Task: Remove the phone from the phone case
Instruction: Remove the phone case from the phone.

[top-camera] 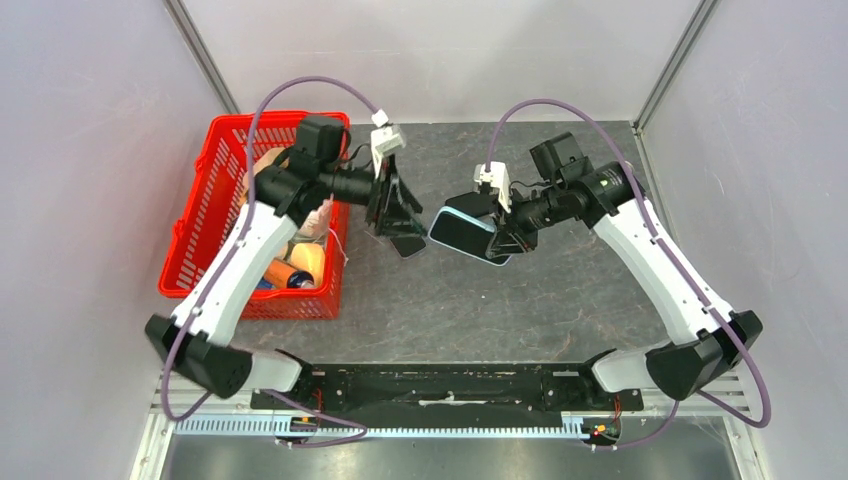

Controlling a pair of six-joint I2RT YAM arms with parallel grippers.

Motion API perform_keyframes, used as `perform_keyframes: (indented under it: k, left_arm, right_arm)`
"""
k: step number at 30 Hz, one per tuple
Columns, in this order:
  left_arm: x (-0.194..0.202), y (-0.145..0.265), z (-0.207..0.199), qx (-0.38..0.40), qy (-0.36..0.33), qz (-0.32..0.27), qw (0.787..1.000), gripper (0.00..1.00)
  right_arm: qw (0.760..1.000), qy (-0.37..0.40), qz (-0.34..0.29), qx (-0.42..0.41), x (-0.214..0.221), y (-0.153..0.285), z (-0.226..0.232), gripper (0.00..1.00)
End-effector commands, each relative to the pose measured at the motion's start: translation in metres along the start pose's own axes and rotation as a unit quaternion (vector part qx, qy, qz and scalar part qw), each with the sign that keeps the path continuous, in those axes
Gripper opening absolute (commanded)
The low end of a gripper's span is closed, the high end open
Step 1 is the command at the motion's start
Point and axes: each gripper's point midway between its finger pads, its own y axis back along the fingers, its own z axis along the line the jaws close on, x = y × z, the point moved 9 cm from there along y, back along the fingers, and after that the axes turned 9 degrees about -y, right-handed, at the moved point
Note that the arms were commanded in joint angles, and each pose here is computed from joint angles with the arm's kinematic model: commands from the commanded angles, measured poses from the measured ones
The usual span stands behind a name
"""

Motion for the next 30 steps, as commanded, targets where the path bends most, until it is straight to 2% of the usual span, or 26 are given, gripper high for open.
perform_keyframes:
  k: [1, 6, 10, 16, 30]
  left_arm:
    - [0.023, 0.021, -0.027, -0.014, -0.131, 0.035, 0.991, 0.77]
    - [0.047, 0.016, -0.020, -0.026, -0.165, 0.042, 0.985, 0.78]
    - [0.053, 0.005, -0.014, -0.019, -0.176, 0.041, 0.983, 0.82]
    - [0.052, -0.010, -0.012, 0.006, -0.169, 0.017, 0.985, 0.81]
    - [0.064, -0.023, -0.015, 0.027, -0.175, -0.025, 0.984, 0.55]
  right_arm:
    - [0.997, -0.013, -0.043, -0.058, -0.014, 0.003, 0.006, 0.00]
    - [0.992, -0.021, -0.049, -0.114, -0.019, 0.004, 0.014, 0.00]
    - [0.989, -0.025, -0.051, -0.139, -0.021, 0.004, 0.016, 0.00]
    - [0.986, -0.032, -0.049, -0.153, -0.020, 0.001, 0.016, 0.00]
    - [0.984, -0.044, -0.044, -0.168, -0.018, -0.009, 0.008, 0.00]
